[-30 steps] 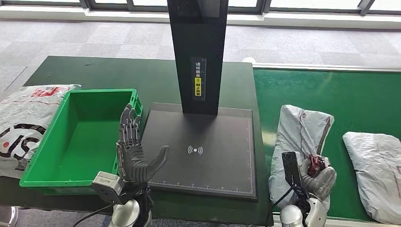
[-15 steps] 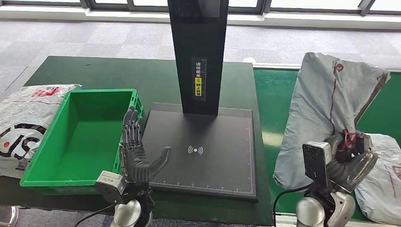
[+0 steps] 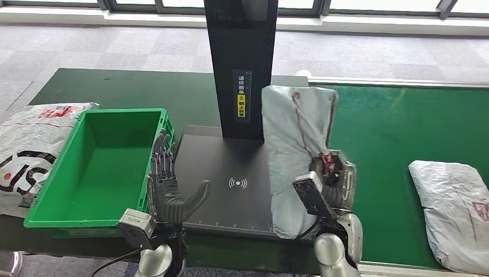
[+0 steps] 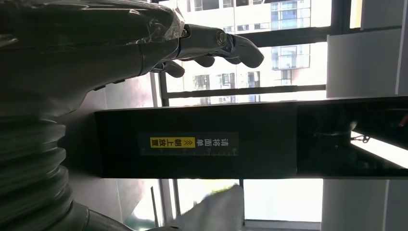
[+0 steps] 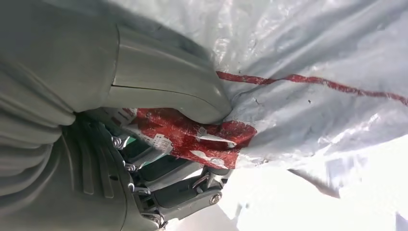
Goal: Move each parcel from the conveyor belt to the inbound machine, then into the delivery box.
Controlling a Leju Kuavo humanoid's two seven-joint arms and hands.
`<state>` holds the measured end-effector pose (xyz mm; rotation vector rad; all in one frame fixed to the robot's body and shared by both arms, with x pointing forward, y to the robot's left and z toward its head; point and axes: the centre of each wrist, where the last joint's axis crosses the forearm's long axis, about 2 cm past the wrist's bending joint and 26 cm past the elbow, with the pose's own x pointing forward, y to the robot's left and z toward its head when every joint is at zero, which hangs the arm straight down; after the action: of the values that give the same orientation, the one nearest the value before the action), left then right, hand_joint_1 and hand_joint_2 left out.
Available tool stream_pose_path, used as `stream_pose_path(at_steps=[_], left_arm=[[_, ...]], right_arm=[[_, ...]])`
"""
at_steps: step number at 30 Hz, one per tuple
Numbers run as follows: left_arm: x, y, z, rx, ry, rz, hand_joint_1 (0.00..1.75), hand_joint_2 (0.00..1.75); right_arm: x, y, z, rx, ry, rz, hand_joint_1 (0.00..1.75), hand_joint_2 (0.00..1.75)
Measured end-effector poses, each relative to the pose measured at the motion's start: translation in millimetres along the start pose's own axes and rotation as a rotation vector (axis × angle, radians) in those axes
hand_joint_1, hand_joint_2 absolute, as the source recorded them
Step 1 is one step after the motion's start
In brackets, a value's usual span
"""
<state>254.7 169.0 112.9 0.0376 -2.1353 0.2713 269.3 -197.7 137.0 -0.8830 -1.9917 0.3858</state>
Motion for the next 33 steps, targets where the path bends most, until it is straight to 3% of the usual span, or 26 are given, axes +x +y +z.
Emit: stream_pose_path(at_steps=[3, 7, 19, 20, 22, 23, 24, 26, 33], left_arm=[[-1, 0, 0, -0.002, 0.003, 0.0, 0.0, 1.75], [-2, 0, 1, -0.003, 0.008, 0.0, 0.0, 1.75], [-4, -1, 3, -0.004, 0.02, -0.005, 0.0, 1.75], [-4, -1, 3, -0.004, 0.021, -0.005, 0.0, 1.75], [-4, -1, 4, -0.004, 0.022, -0.005, 0.0, 1.75], [-5, -1, 4, -0.004, 0.023, -0.005, 0.0, 1.75], [-5, -1, 4, -0.005, 0.023, -0.006, 0.0, 1.75], [-5, -1, 4, -0.005, 0.025, -0.006, 0.0, 1.75], [-6, -1, 5, 0.001, 0.028, -0.012, 0.0, 1.75]], right_arm=[[6, 23, 7, 0.114, 0.005, -0.06, 1.75, 1.75], [6, 37, 14, 0.182, 0.023, -0.091, 1.75, 1.75], [3, 51, 24, 0.274, 0.045, -0.108, 1.75, 1.75], [3, 52, 24, 0.277, 0.046, -0.109, 1.46, 1.75], [3, 53, 25, 0.283, 0.046, -0.109, 0.58, 1.75], [3, 53, 25, 0.285, 0.047, -0.109, 0.15, 1.31], [3, 54, 26, 0.289, 0.048, -0.109, 0.0, 0.87], [2, 56, 27, 0.294, 0.053, -0.108, 0.0, 0.0], [-3, 60, 33, 0.275, 0.064, -0.133, 0.0, 0.0]])
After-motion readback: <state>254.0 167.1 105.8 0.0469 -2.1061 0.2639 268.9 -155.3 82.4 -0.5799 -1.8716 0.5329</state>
